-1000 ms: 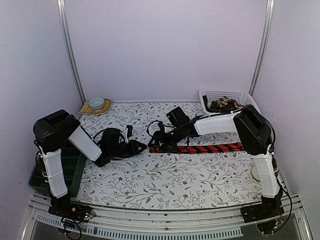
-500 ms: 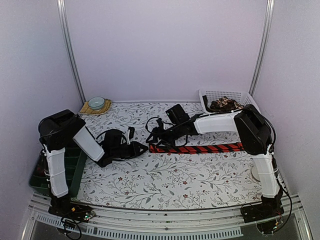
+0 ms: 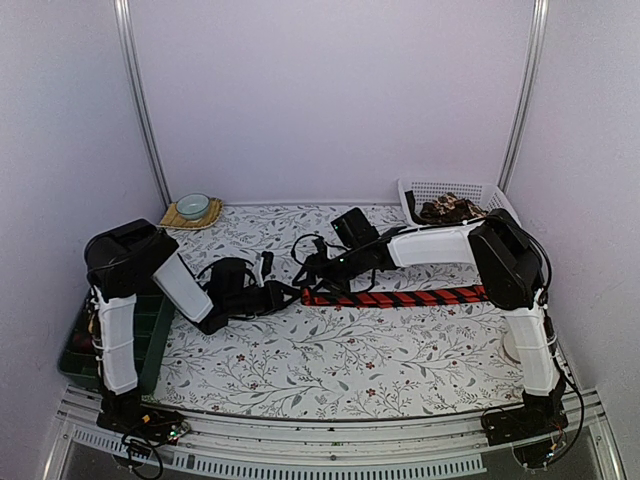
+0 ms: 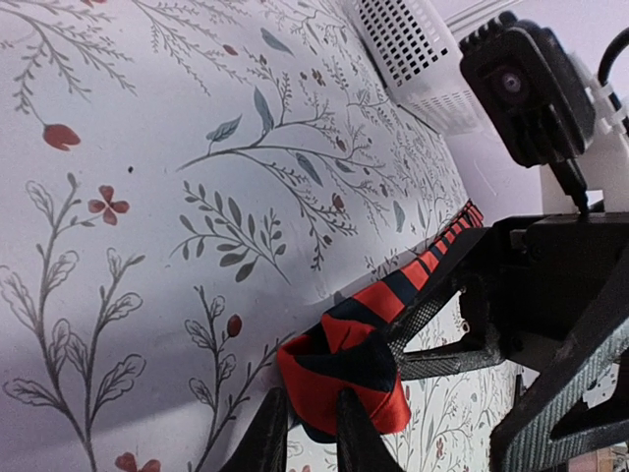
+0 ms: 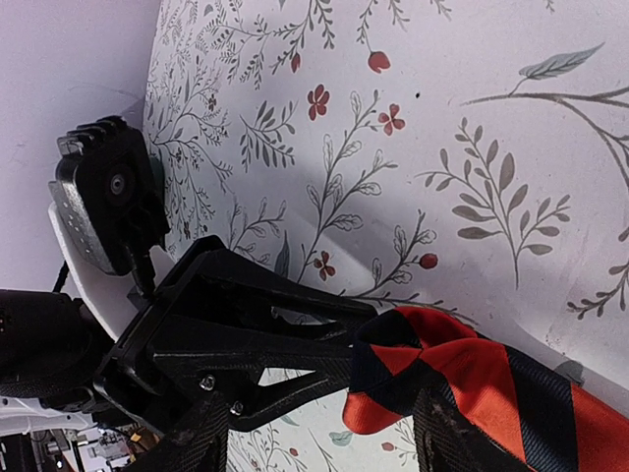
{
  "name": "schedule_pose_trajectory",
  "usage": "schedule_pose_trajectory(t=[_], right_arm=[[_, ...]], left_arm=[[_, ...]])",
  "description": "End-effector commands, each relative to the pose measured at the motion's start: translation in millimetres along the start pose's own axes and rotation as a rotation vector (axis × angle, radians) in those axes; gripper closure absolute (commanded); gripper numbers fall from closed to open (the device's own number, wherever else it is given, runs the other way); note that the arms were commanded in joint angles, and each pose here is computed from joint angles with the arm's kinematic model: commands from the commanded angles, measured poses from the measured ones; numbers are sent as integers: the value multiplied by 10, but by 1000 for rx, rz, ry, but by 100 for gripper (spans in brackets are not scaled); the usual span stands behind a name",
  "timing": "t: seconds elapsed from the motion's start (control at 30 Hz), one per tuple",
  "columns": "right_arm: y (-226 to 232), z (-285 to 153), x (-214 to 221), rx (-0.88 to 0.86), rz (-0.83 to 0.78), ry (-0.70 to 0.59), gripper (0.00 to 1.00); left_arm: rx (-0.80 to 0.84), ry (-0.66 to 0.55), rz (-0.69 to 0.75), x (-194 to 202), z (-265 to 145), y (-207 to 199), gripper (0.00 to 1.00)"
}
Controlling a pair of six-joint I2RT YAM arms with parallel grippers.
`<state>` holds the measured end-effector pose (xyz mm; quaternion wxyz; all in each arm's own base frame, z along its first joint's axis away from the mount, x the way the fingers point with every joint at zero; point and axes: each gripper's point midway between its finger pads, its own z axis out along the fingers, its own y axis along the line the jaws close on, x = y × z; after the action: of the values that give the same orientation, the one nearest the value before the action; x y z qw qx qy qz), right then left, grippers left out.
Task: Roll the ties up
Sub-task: Pick up the tie from the center of the board.
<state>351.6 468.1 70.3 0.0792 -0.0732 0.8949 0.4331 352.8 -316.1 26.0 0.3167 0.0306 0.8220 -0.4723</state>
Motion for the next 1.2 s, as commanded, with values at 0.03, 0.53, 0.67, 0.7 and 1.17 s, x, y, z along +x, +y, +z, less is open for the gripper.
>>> schedule_pose_trajectory(t=[0.03, 0.53, 0.67, 0.7, 1.17], right_arm=[[-184, 79, 59, 25, 49, 25, 38], [-357, 81, 28, 5, 110, 20, 44], [-336, 98, 6, -6, 114, 24, 45], [-329, 101, 4, -8, 115, 26, 45], [-398, 165, 81, -2, 132, 64, 50]], left_arm=[[27, 40, -10, 142, 76, -29, 82], [26, 49, -13, 198, 66, 5, 83], [27, 59, -15, 222, 77, 16, 83], [28, 60, -13, 225, 78, 17, 83], [44, 101, 30, 277, 125, 11, 82]])
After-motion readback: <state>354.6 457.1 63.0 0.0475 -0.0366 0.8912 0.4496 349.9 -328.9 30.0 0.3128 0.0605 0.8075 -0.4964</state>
